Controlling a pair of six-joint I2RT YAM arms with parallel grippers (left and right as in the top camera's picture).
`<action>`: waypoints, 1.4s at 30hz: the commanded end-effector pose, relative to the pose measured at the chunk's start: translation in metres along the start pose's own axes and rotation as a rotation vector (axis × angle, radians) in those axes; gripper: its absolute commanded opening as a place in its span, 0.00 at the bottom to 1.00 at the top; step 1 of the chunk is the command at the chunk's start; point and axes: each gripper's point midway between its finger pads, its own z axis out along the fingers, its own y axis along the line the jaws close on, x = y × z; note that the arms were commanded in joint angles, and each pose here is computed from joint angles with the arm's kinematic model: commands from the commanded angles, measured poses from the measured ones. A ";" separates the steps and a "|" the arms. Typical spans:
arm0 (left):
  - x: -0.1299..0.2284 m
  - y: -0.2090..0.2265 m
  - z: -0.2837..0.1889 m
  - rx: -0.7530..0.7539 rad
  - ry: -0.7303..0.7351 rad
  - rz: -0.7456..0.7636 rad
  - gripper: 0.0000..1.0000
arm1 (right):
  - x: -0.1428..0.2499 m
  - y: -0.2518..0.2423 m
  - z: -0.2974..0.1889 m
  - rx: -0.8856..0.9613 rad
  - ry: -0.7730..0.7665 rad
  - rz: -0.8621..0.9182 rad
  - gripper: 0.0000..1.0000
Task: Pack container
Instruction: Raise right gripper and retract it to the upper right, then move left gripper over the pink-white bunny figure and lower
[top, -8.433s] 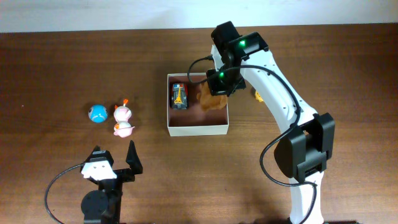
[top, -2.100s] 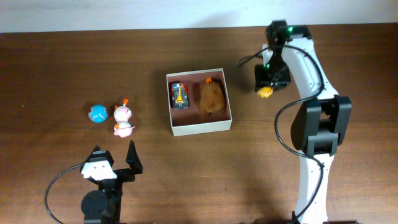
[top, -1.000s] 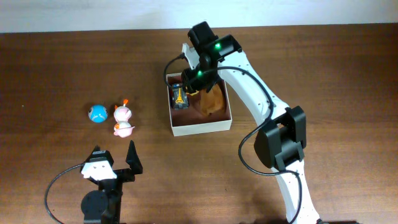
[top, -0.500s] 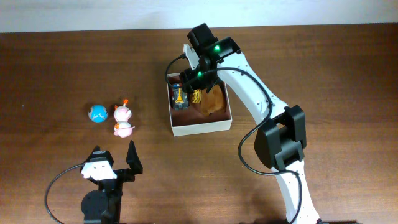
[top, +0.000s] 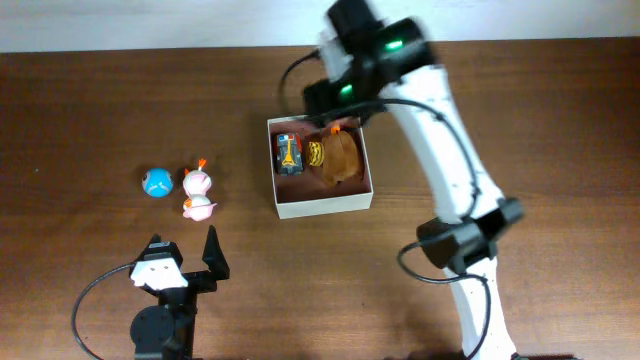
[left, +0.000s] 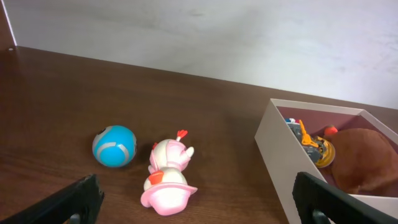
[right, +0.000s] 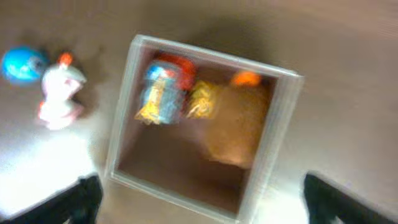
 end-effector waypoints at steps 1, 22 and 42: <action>0.000 0.000 0.000 0.005 -0.004 0.015 1.00 | -0.013 -0.092 -0.066 0.246 -0.160 0.203 0.99; -0.004 0.002 0.000 -0.008 -0.021 0.015 1.00 | 0.091 -0.303 -0.012 0.340 0.154 0.702 0.99; -0.104 -0.009 0.008 -0.111 0.373 0.062 1.00 | 0.128 -0.316 0.006 0.320 0.268 0.777 0.99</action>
